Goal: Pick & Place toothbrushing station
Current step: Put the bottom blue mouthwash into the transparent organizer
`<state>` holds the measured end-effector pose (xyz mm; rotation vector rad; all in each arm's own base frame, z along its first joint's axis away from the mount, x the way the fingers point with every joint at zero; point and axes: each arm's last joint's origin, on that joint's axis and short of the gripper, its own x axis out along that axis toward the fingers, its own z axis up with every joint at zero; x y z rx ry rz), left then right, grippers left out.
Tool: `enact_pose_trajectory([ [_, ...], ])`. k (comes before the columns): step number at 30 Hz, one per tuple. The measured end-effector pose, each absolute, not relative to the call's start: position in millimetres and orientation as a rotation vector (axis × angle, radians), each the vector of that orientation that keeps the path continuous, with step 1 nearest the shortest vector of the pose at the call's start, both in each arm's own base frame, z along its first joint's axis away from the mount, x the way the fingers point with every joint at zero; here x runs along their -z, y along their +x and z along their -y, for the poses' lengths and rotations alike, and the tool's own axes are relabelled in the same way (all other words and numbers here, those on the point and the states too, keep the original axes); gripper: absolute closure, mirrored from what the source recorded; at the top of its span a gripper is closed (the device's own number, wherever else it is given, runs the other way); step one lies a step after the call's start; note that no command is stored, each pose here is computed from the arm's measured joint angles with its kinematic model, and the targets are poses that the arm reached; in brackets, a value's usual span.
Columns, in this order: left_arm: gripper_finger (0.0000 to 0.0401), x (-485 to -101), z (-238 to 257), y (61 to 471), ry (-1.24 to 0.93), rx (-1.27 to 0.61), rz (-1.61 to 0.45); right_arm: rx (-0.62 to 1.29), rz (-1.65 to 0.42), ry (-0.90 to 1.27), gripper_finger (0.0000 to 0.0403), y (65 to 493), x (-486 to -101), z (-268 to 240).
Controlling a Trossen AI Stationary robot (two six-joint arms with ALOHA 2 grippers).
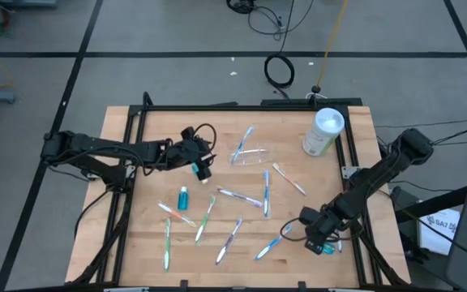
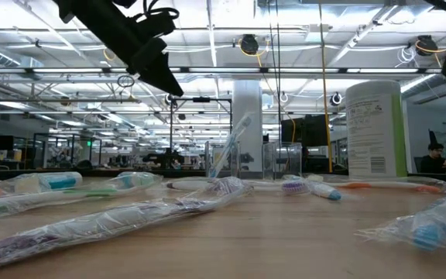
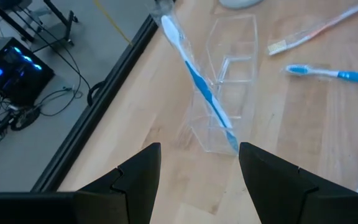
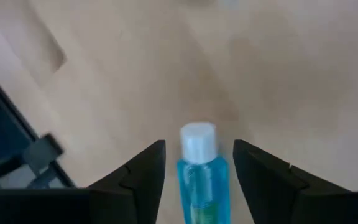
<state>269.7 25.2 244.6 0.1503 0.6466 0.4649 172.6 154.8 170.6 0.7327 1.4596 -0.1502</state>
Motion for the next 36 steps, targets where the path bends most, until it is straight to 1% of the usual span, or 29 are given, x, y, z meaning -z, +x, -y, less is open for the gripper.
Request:
enact_pose_trajectory([
  [5, 0.0176, -245.9, -25.6, 271.2, 0.134, -0.436, -0.627, 0.105, -1.449, 0.709, 0.0220, 176.4, -165.2, -160.9],
  [10, 0.0176, -245.7, -24.4, 271.5, 0.128, -0.400, -0.629, 0.114, -1.478, 0.665, 0.0216, 176.9, -156.4, -163.3],
  [19, 0.0176, -245.6, -24.3, 271.5, 0.122, -0.396, -0.629, 0.100, -1.534, 0.600, 0.0224, 179.0, -141.6, -168.3],
  [24, 0.0176, -245.6, -24.3, 271.5, 0.122, -0.396, -0.629, 0.093, -1.535, 0.584, 0.0247, 178.7, -141.0, -168.3],
  [32, 0.0176, -245.5, -24.3, 271.5, 0.120, -0.396, -0.629, 0.095, -1.540, 0.577, 0.0307, 178.2, -140.2, -167.8],
  [36, 0.0176, -244.8, -24.3, 271.0, 0.139, -0.389, -0.642, 0.090, -1.539, 0.576, 0.0309, 178.8, -140.2, -167.4],
])
